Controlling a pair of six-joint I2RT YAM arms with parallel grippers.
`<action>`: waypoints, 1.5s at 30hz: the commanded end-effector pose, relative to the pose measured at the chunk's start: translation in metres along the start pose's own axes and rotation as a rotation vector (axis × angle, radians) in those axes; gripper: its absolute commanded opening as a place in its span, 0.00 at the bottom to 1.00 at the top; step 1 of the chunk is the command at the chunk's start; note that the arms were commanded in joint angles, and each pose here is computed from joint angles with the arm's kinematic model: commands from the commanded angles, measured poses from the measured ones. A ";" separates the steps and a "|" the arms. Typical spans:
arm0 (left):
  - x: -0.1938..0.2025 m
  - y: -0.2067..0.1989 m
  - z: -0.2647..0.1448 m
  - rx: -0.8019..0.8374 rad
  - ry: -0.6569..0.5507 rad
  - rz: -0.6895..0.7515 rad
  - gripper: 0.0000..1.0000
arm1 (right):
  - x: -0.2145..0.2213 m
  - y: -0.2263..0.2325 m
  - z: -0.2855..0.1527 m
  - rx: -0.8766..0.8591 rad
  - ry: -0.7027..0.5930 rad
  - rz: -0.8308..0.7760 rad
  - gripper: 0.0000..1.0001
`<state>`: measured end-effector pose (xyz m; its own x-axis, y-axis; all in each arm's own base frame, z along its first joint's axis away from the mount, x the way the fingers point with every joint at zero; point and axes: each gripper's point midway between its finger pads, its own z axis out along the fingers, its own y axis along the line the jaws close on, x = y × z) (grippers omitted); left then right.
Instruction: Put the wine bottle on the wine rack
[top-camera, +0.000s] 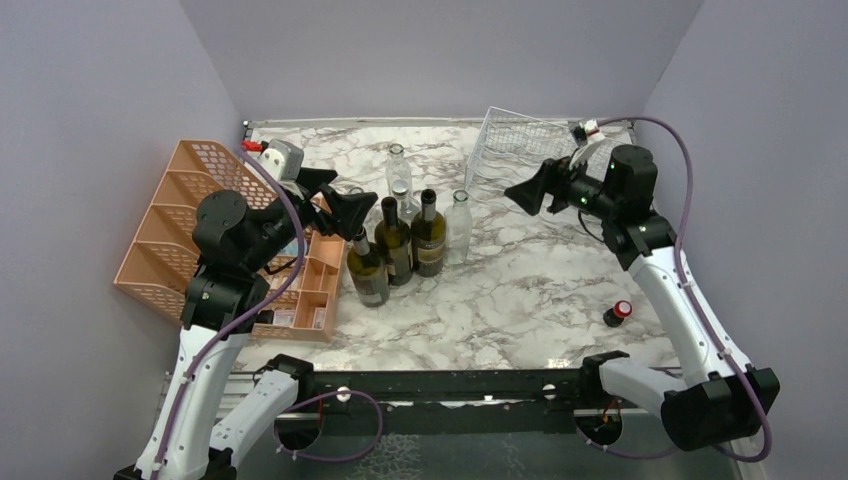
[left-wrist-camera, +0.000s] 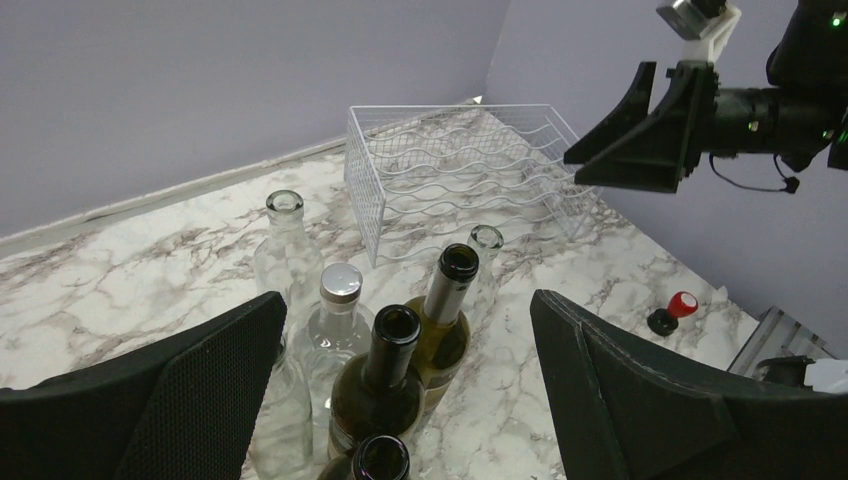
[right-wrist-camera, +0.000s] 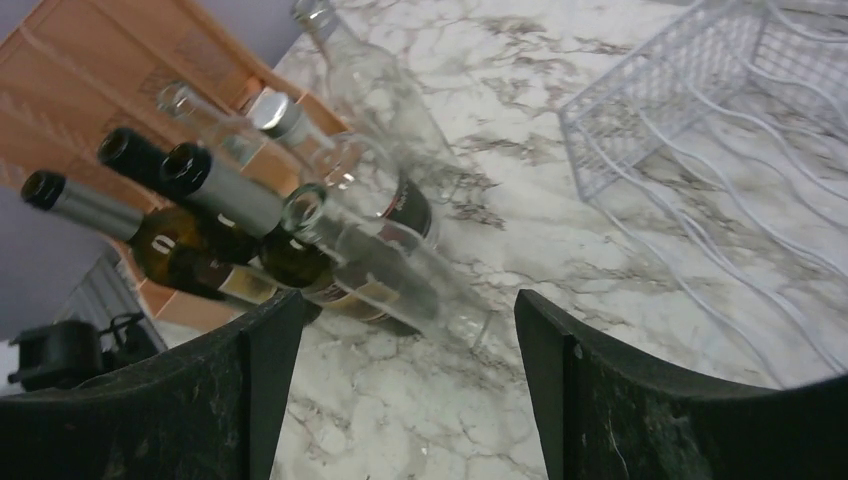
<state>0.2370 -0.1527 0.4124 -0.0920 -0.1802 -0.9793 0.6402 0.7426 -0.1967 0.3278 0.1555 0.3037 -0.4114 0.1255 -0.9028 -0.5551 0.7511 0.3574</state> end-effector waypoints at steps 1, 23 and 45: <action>-0.013 -0.004 -0.005 -0.004 -0.059 -0.010 0.99 | -0.004 0.053 -0.007 -0.238 -0.088 -0.114 0.77; -0.019 -0.005 -0.006 0.009 -0.097 0.035 0.99 | 0.043 0.092 0.075 -0.373 -0.131 -0.403 0.74; -0.029 -0.011 0.009 0.064 -0.122 0.016 0.99 | 0.051 0.091 0.089 -0.388 -0.213 -0.551 0.17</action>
<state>0.2464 -0.1550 0.4252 -0.0270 -0.2228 -0.9745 0.6477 0.7386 -0.1868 0.3198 0.2914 0.2478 0.0168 -0.0703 -0.9974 -0.9011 0.4312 -0.0456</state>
